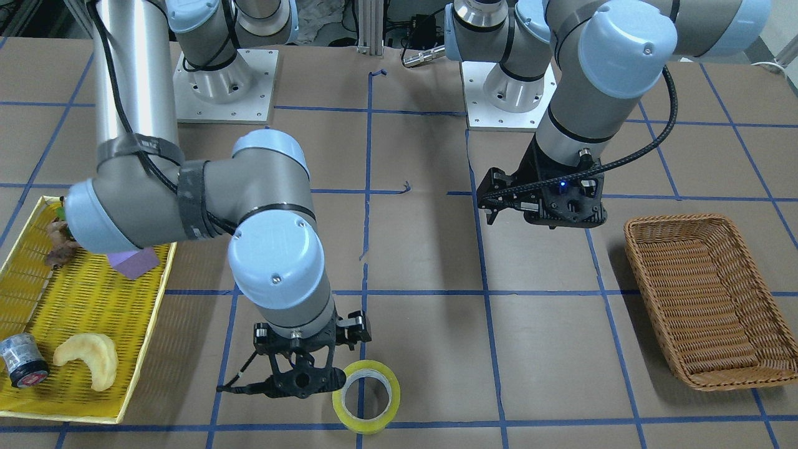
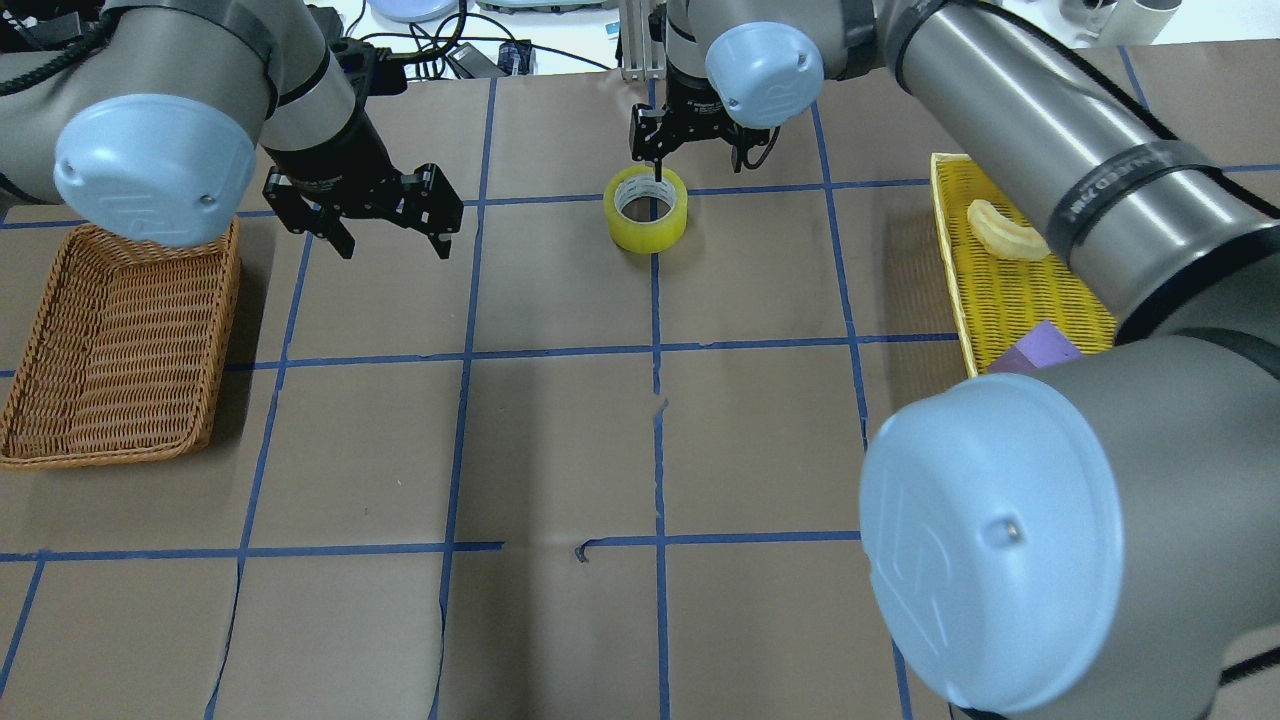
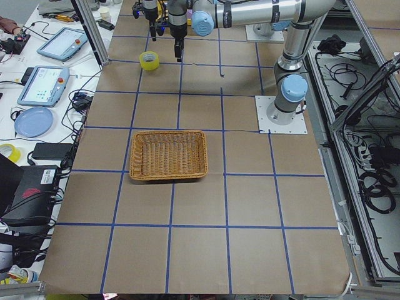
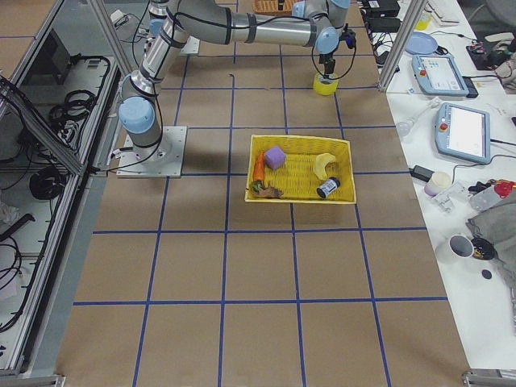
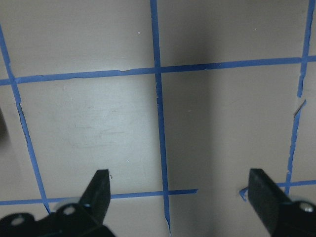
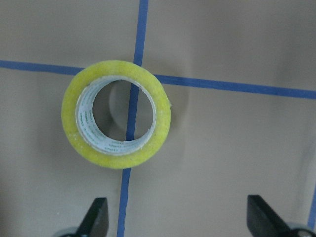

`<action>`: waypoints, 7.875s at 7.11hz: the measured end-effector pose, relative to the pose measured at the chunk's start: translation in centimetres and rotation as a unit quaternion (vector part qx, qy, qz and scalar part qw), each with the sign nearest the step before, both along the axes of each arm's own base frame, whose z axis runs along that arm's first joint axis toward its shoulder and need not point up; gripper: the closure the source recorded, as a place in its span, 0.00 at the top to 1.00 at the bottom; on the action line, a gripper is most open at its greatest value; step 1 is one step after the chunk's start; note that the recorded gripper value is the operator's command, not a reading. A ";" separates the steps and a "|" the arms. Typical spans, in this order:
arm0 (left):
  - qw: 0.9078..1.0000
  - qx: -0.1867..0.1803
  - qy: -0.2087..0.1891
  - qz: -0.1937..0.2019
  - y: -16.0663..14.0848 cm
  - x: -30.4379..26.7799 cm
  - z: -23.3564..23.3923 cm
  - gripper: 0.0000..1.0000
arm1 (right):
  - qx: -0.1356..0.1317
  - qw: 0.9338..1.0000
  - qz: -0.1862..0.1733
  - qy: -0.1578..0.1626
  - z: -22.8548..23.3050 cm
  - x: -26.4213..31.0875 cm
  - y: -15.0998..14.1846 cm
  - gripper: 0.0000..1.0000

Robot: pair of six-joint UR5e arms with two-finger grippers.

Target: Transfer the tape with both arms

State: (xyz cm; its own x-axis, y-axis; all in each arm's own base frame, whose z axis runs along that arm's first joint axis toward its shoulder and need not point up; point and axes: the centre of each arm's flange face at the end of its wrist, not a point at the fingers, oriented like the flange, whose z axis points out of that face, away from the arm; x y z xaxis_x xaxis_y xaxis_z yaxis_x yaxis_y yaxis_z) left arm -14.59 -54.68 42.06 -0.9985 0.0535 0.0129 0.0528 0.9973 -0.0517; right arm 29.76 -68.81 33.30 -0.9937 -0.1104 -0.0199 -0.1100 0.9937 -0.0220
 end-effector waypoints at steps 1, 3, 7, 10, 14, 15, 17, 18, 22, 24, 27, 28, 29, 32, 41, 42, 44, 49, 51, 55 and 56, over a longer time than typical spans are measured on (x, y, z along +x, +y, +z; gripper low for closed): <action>0.999 -0.033 0.009 -0.002 -1.4 -0.4 -0.2 1.00 | 0.007 1.000 -0.006 0.005 2.7 -3.0 2.3 1.00; 0.995 -0.095 0.038 -0.011 -5.1 -2.1 -0.5 0.99 | 0.002 1.000 -0.016 0.008 8.5 -9.9 8.7 1.00; 0.988 -0.111 0.103 -0.012 -12.9 -8.3 -5.2 0.98 | -0.028 0.999 -0.020 0.009 16.1 -13.2 18.1 1.00; 0.987 -0.110 0.111 -0.021 -16.4 -10.7 -12.1 0.99 | -0.030 0.999 -0.028 0.004 18.2 -13.6 17.9 1.00; 0.990 -0.088 0.111 -0.026 -19.3 -12.6 -19.2 1.00 | -0.020 0.999 -0.032 0.002 18.5 -13.8 18.0 1.00; 0.990 -0.079 0.111 -0.029 -19.0 -13.9 -20.5 1.00 | -0.018 0.999 -0.032 0.002 18.5 -13.8 18.0 1.00; 0.992 -0.062 0.110 -0.030 -18.5 -15.0 -22.5 0.63 | -0.017 0.999 -0.030 0.002 18.4 -13.7 18.1 1.00; 0.992 -0.053 0.108 -0.032 -18.3 -15.1 -23.2 0.12 | -0.017 0.999 -0.030 0.002 18.4 -13.6 18.1 1.00; 0.993 -0.022 0.097 -0.066 -17.2 -14.9 -23.3 0.00 | -0.016 1.000 -0.026 0.001 18.4 -13.5 18.1 1.00; 0.994 -0.012 0.084 -0.064 -16.7 -14.1 -21.7 0.00 | -0.015 1.000 -0.024 0.000 18.3 -13.3 18.2 1.00; 0.998 0.045 0.043 -0.008 -16.4 -4.4 -15.3 0.00 | -0.015 1.000 -0.024 0.000 18.2 -13.3 18.2 1.00; 0.997 0.066 0.030 -0.004 -15.7 0.3 -12.6 0.00 | -0.015 1.000 -0.024 0.000 18.2 -13.3 18.2 1.00; 0.997 0.077 0.020 -0.010 -14.9 5.5 -10.0 0.00 | -0.015 1.000 -0.024 0.000 18.3 -13.3 18.2 1.00; 0.995 0.087 0.026 -0.040 -11.3 23.9 -8.3 0.00 | -0.015 1.000 -0.024 0.000 18.2 -13.3 18.2 1.00; 0.994 -0.009 -0.077 -0.075 -2.3 42.3 -20.4 0.89 | -0.015 1.000 -0.022 0.000 18.3 -13.1 18.3 1.00; 0.993 -0.018 -0.085 -0.075 -2.3 42.2 -20.1 0.91 | -0.015 1.000 -0.022 0.000 18.3 -13.1 18.3 1.00; 0.991 -0.034 -0.099 -0.081 -3.1 41.0 -17.0 0.90 | -0.015 1.000 -0.022 0.000 18.3 -13.1 18.3 1.00; 0.999 0.009 -0.033 -0.006 -4.9 22.5 -6.8 0.90 | -0.015 1.000 -0.024 0.002 18.3 -13.2 18.3 1.00; 0.999 0.016 -0.013 0.033 -3.4 13.5 -3.8 0.92 | -0.015 1.000 -0.025 0.002 18.3 -13.2 18.3 1.00; 0.999 0.021 0.002 0.027 -0.6 1.1 1.5 0.92 | -0.014 1.000 -0.023 0.002 18.3 -13.2 18.3 1.00; 0.999 0.027 0.010 0.022 -0.3 0.2 3.0 0.92 | -0.014 1.000 -0.023 0.002 18.3 -13.2 18.3 1.00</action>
State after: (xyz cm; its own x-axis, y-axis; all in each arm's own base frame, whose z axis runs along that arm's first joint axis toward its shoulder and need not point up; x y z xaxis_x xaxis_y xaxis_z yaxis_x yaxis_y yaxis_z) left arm -14.43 -55.01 45.09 -0.9994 0.0077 0.0352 0.0077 1.0000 0.0007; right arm 16.55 -50.49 51.60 -0.9978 -0.0647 -0.0137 -0.0640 0.9967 -0.0501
